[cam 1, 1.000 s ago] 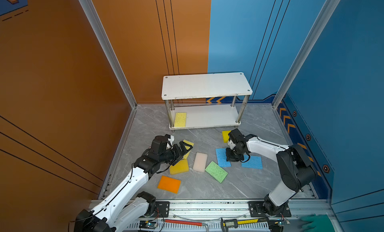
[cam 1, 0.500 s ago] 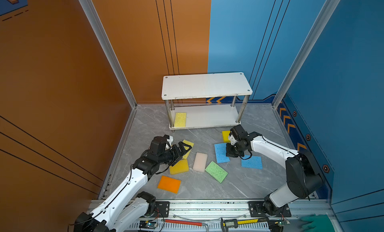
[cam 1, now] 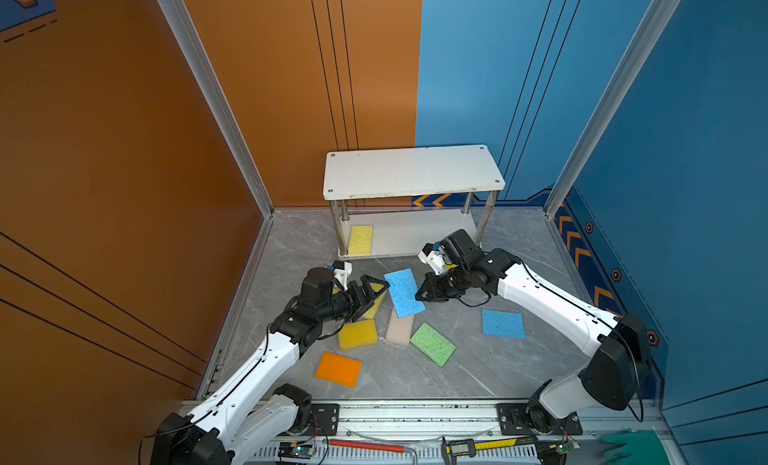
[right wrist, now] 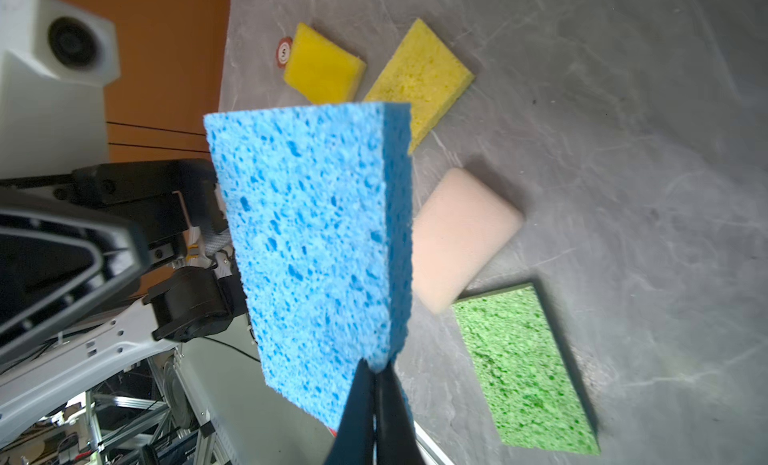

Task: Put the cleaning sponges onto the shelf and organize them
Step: 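Lift the blue sponge upright with the right gripper toward the shelf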

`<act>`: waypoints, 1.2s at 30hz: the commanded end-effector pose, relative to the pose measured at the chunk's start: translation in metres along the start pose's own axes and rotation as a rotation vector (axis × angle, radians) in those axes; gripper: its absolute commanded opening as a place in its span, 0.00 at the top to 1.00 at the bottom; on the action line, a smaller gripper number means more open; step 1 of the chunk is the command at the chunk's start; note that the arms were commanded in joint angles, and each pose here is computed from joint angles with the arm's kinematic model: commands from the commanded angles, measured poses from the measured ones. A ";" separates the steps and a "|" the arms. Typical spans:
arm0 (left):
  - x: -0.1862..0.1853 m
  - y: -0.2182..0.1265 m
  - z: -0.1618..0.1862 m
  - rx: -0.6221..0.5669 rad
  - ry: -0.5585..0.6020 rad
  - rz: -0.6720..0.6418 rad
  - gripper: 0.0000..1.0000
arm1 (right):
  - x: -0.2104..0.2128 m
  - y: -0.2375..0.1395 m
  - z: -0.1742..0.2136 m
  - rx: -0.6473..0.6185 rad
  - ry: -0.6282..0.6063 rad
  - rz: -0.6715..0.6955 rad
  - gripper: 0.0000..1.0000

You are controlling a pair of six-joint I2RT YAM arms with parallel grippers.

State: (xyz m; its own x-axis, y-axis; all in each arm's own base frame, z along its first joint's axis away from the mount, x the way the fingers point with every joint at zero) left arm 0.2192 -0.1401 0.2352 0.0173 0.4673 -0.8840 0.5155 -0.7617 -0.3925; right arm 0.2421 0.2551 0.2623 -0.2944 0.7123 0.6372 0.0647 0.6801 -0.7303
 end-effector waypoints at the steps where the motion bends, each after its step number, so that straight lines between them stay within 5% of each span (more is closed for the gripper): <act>1: -0.006 0.001 0.000 0.000 0.012 0.049 0.09 | 0.019 0.005 0.006 0.069 -0.008 -0.048 0.97; 7: -0.008 -0.004 -0.006 -0.062 -0.006 0.073 0.32 | 0.030 0.011 0.006 0.090 -0.020 -0.068 0.97; 12: -0.008 -0.009 -0.008 -0.095 -0.013 0.092 0.74 | 0.036 0.015 0.003 0.095 -0.024 -0.078 0.96; 15: -0.005 -0.012 -0.009 -0.107 -0.024 0.090 0.88 | 0.037 0.015 0.000 0.089 -0.020 -0.079 0.96; 18: -0.004 -0.015 -0.010 -0.116 -0.027 0.094 0.95 | 0.038 0.013 -0.002 0.082 -0.011 -0.091 0.90; 25: -0.011 -0.024 -0.021 -0.165 -0.025 0.145 0.97 | 0.038 0.002 -0.013 0.021 0.077 -0.236 0.41; 36: -0.035 -0.036 -0.045 -0.218 -0.023 0.279 0.97 | 0.042 -0.007 -0.024 -0.063 0.179 -0.521 0.35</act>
State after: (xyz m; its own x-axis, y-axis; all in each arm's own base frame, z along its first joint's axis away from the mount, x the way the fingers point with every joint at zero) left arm 0.2372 -0.1080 0.2722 0.0920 0.2822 -0.9549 0.6792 -0.7191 -0.1471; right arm 0.2531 0.2777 0.2775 -0.1115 0.4249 0.8984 0.0182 0.9047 -0.4256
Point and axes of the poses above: each gripper's point midway between its finger pads, its own y axis out along the fingers, its own x axis along the line the jaws close on, z = x × y, the point moved 8 cm from there along -y, back along the fingers, and after that the axes turned 4 degrees about y, right-handed, at the moved point
